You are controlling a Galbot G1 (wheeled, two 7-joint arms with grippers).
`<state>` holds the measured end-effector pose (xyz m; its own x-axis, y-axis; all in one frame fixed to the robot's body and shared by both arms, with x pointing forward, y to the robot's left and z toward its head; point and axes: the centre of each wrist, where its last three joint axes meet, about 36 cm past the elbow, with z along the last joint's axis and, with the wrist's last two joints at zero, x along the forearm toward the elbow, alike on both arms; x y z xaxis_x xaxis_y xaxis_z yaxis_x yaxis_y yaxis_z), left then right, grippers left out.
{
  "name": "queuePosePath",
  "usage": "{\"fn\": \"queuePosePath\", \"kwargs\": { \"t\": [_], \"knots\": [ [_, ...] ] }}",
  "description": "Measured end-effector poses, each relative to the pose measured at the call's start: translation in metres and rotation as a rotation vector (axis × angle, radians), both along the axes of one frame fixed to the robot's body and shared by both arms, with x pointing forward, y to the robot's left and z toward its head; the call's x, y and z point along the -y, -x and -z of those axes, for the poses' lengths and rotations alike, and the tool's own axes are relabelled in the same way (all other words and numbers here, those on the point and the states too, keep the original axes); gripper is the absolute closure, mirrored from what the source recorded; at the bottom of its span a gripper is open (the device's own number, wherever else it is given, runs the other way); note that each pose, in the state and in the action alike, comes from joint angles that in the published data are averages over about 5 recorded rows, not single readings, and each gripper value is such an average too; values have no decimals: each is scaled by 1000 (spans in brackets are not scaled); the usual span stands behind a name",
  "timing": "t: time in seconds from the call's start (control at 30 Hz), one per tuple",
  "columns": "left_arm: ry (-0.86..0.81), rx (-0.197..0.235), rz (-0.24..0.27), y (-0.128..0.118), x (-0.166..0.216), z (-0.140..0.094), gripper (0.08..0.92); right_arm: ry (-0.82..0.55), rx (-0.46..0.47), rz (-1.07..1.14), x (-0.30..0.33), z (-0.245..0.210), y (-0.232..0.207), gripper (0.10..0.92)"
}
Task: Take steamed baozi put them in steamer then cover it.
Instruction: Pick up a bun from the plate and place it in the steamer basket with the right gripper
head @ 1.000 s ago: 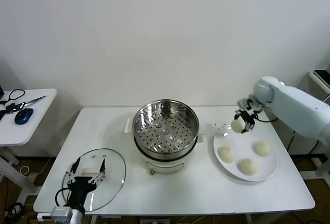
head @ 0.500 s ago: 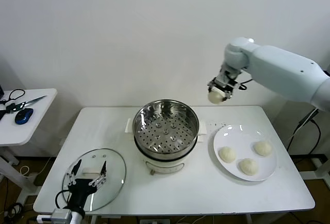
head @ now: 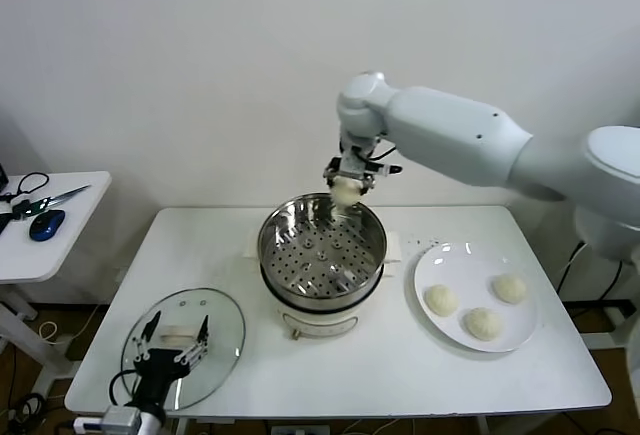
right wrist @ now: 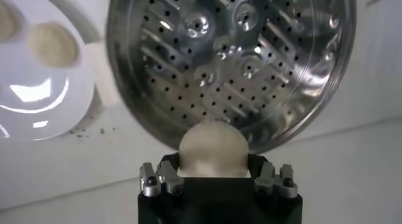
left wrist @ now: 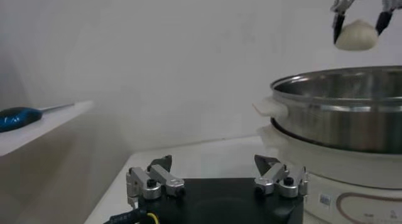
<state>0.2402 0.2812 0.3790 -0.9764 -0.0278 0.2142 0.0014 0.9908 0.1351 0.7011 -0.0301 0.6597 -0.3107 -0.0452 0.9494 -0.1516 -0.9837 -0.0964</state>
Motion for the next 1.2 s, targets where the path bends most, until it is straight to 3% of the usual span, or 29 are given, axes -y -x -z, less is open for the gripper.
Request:
{"fn": "queuePosePath", "kwargs": {
  "t": [0.47,0.67,0.97,1.2],
  "knots": [
    [1,-7,-5,1,-2,3,177,53,-25,-50,-22,60,0,317],
    [1,-9,-7,2,-3,4,177,58,-27,-58,-25,73,1,216],
    [-1,-5,-8,0,-4,4,177,54,-16,-78,-22,68,3,200],
    [-5,-3,-6,1,-4,2,177,16,-4,-62,-3,36,2,200]
  ]
}}
